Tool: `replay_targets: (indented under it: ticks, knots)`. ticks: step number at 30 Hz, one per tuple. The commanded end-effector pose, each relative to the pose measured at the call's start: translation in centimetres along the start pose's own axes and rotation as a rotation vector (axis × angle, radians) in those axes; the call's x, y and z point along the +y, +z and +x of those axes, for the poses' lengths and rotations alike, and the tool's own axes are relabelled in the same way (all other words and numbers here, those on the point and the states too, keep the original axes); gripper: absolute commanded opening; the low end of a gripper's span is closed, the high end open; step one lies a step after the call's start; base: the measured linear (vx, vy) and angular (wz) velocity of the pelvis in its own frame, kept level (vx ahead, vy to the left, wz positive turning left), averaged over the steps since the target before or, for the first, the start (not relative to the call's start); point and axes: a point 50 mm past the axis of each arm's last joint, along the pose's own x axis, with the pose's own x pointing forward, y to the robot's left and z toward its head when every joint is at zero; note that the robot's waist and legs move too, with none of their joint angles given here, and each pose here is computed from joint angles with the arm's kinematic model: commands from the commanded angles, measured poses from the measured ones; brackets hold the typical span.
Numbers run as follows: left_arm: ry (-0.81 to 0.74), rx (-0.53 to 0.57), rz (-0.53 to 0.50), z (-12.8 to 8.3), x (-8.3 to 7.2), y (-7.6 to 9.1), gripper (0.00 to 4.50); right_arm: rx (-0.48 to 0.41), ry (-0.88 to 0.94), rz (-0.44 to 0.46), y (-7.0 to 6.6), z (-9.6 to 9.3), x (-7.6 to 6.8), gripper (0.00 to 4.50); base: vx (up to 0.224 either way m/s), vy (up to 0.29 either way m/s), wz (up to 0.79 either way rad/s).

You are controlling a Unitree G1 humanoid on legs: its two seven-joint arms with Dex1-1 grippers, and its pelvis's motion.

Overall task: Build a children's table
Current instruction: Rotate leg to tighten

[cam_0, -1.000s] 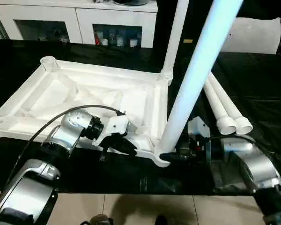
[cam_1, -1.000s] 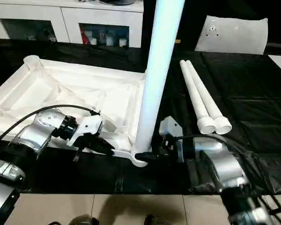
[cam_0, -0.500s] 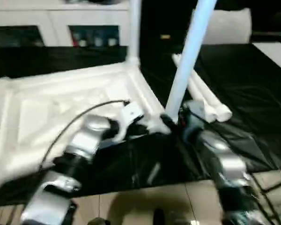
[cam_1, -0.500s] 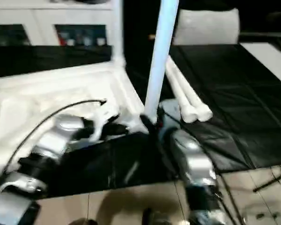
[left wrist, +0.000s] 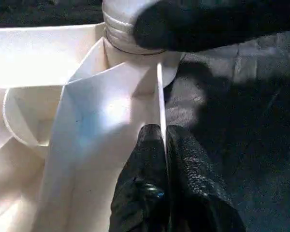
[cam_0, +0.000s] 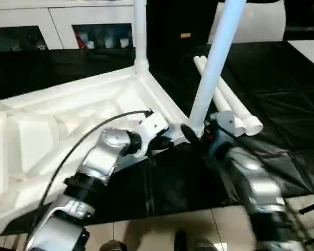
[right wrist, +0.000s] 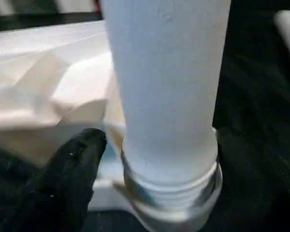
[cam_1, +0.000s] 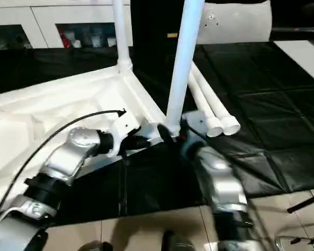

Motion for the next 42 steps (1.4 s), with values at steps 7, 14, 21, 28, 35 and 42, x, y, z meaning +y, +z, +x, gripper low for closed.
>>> replay_targets:
  ticks: [7, 14, 21, 28, 35, 42]
  knots:
    - [-0.212, 0.012, 0.170, -2.6, 0.2, -1.4, 0.00, 0.033, 0.357, -0.134, 1.1, -2.5, -0.5, 4.42, 0.046, -0.015, 0.01]
    - [-0.424, 0.018, 0.192, -3.5, 0.0, -1.2, 0.00, 0.123, 0.542, -0.273, 1.3, -2.8, -1.0, 4.42, 0.000, 0.000, 0.00]
    - [-0.512, 0.018, 0.226, -3.4, 0.1, -1.2, 0.00, 0.170, 0.662, -0.289, 1.4, -2.7, -1.2, 4.04, 0.000, 0.000, 0.00]
    - [-0.564, 0.019, 0.246, -3.4, 0.2, -0.8, 0.00, 0.228, 0.734, -0.307, 1.0, -2.7, -1.5, 3.57, 0.000, 0.000, 0.00]
    - [-0.574, 0.031, 0.265, -3.6, 0.5, -1.0, 0.00, 0.233, 0.775, -0.315, 1.0, -2.6, -1.3, 2.90, 0.000, 0.000, 0.00]
    - [-0.553, 0.006, 0.241, -3.6, 0.6, -0.9, 0.00, 0.221, 0.790, -0.290, 0.8, -2.6, -0.9, 2.75, 0.000, 0.000, 0.00]
